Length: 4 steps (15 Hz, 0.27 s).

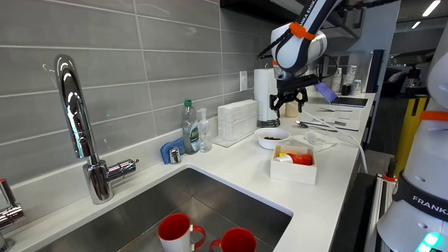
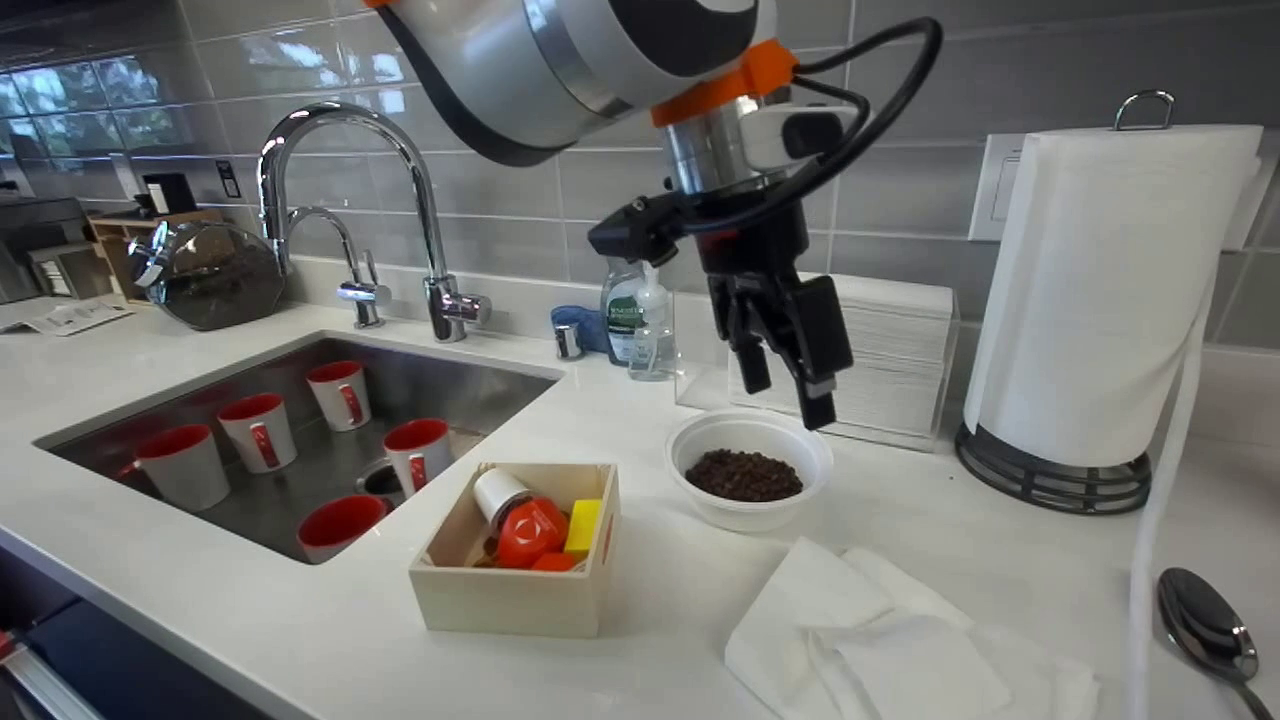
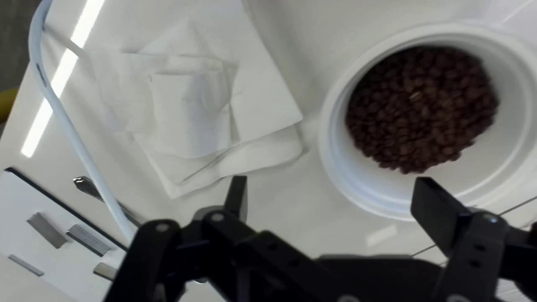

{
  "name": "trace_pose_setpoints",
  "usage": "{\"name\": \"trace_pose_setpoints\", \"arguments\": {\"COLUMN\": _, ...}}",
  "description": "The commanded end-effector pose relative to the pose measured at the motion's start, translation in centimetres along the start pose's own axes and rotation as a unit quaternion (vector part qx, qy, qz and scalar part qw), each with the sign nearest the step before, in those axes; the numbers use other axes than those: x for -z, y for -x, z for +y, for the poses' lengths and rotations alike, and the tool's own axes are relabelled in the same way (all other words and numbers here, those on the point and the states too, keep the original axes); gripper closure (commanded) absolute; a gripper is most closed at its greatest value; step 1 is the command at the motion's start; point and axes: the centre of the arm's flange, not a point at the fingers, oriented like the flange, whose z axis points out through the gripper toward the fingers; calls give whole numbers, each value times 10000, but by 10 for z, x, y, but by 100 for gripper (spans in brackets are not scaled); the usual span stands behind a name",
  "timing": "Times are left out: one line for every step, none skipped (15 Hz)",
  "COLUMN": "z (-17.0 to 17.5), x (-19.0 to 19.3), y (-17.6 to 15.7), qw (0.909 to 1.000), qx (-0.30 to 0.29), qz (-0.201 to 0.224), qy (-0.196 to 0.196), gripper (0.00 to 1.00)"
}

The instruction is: Move the paper towel to the right

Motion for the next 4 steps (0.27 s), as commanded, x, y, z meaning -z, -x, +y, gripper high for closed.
{"name": "trace_pose_setpoints", "arguments": {"z": -13, "x": 43, "y": 27, "qw": 9967, "qx": 673, "qz": -235, "qy": -387, "gripper": 0}}
{"name": "trace_pose_setpoints", "arguments": {"z": -19, "x": 49, "y": 30, "qw": 9952, "qx": 827, "qz": -266, "qy": -458, "gripper": 0}}
{"name": "trace_pose_setpoints", "arguments": {"z": -23, "x": 55, "y": 33, "qw": 9939, "qx": 945, "qz": -262, "qy": -504, "gripper": 0}}
{"name": "trace_pose_setpoints", "arguments": {"z": -27, "x": 60, "y": 36, "qw": 9927, "qx": 1051, "qz": -271, "qy": -535, "gripper": 0}}
